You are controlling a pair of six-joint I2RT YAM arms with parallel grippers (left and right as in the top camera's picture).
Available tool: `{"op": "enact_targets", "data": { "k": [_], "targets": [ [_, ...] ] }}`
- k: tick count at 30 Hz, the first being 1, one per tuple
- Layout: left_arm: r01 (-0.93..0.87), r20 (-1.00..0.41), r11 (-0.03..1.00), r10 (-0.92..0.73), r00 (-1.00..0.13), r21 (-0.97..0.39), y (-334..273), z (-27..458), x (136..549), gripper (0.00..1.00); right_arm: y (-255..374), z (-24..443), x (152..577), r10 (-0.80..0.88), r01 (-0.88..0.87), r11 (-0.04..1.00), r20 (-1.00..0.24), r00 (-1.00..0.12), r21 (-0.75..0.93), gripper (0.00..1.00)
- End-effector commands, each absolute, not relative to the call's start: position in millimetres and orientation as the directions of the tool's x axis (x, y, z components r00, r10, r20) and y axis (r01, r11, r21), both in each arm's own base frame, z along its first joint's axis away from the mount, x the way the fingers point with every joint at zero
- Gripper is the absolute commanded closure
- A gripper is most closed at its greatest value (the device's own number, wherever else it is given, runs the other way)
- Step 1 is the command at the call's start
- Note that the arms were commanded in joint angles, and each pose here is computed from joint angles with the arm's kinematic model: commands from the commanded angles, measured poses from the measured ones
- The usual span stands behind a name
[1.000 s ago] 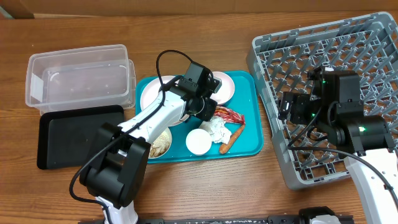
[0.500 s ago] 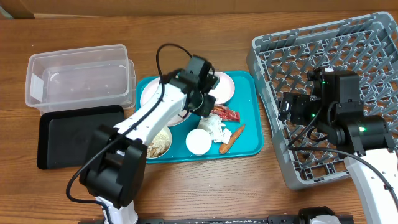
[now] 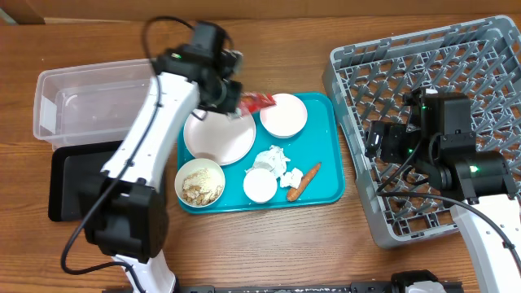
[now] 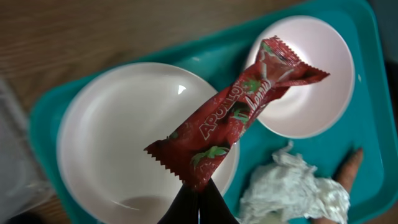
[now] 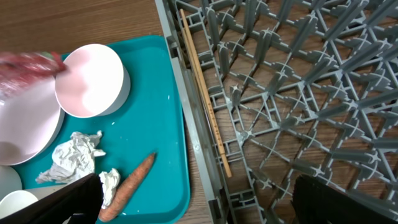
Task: Sort waste into correct bins and load items into the dishwasher
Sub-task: 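Carry the wrapper left and drop it into the clear bin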
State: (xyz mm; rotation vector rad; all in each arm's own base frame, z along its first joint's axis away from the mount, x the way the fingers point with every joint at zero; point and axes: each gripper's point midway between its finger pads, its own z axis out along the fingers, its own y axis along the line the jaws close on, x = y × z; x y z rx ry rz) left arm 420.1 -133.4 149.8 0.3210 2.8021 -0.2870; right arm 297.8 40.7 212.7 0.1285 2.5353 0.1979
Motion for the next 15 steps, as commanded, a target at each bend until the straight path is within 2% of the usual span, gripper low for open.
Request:
{"op": "enact_targets", "data": {
  "k": [1, 4, 7, 15],
  "targets": [
    [0.139, -0.393, 0.979, 0.069, -0.917, -0.151, -80.5, 176.1, 445.0, 0.96, 37.2, 224.7, 302.0, 0.146, 0.059, 0.984, -0.581, -0.801, 0.167, 0.00],
    [-0.043, -0.418, 0.985, -0.109, -0.902, -0.165, -10.3, 179.3, 459.5, 0.96, 37.2, 224.7, 302.0, 0.146, 0.059, 0.984, -0.581, -0.801, 0.167, 0.00],
    [-0.144, -0.436, 0.974, -0.208, -0.876, -0.175, 31.2, 181.9, 463.9, 0.96, 37.2, 224.7, 302.0, 0.146, 0.059, 0.984, -0.581, -0.801, 0.167, 0.00],
    [-0.260, -0.435, 0.949, -0.314, -0.844, -0.179, 82.6, 181.3, 457.8, 0.96, 37.2, 224.6, 301.9, 0.146, 0.059, 0.984, -0.581, -0.801, 0.167, 0.00]
  ]
}}
